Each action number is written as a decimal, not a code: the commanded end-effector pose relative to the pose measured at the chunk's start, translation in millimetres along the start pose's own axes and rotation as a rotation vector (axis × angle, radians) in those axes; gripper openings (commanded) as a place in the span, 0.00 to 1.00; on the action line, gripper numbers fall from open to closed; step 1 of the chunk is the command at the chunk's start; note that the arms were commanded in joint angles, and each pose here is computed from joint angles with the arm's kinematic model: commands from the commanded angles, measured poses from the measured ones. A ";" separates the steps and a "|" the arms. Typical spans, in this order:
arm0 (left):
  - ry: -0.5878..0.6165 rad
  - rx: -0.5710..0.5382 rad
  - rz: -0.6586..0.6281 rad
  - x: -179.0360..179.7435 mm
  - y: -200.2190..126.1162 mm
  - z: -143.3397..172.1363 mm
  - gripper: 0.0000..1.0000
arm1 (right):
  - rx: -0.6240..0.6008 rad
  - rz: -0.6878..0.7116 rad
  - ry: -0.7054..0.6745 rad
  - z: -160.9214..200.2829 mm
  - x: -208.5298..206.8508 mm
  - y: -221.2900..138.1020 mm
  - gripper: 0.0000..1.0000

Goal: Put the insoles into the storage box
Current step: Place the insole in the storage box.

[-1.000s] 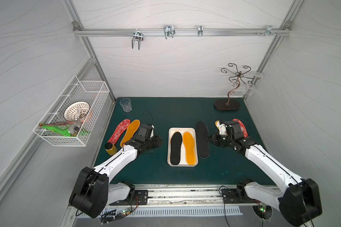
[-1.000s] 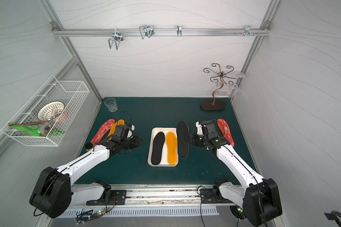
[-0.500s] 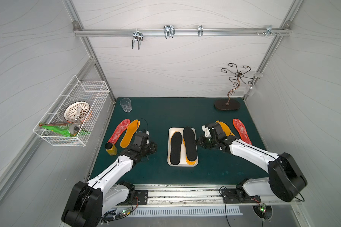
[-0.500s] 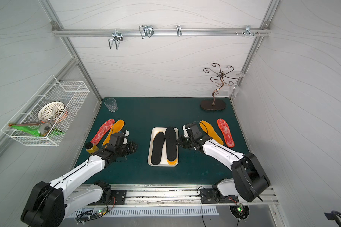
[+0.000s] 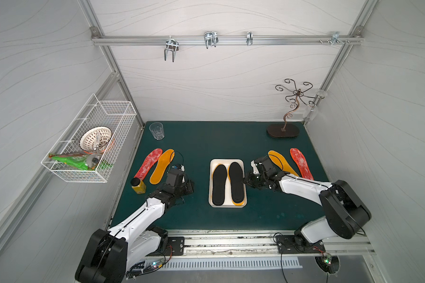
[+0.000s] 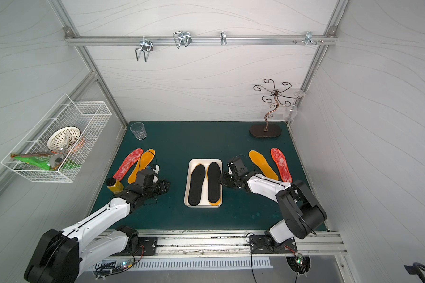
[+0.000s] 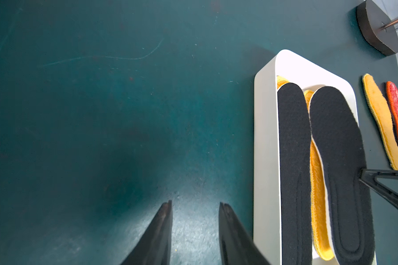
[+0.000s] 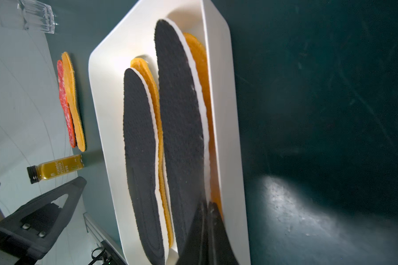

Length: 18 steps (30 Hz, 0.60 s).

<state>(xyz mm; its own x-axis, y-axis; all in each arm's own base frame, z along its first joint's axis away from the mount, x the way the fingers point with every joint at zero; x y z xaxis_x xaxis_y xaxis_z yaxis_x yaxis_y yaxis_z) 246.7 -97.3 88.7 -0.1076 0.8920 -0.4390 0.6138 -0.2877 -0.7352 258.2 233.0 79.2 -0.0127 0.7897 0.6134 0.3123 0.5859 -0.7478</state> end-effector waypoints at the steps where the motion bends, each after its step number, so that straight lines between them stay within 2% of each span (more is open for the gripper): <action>1: 0.007 -0.051 0.021 -6.2 -0.9 -13.1 0.38 | -0.013 0.019 -0.011 0.7 -4.8 5.6 0.00; 18: -0.014 -0.048 0.004 -3.8 1.3 -13.1 0.38 | -0.057 0.122 -0.090 -10.0 -23.1 -6.3 0.00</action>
<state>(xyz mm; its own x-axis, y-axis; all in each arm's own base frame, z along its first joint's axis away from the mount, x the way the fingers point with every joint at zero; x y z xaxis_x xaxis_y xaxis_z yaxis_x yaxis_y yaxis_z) 247.8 -96.6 87.9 -0.1151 0.8922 -0.4368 0.6160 -0.2808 -0.7360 266.0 222.8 74.1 -0.0615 0.8377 0.5427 0.3632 0.5252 -0.7696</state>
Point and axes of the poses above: each gripper's point midway between its finger pads, its own y axis out along the fingers, its own x axis along the line the jaws close on, z = x × y, the point moved 3 cm from there along -y, back along the fingers, and after that the axes turned 3 degrees about -y, right-handed, at the moved point
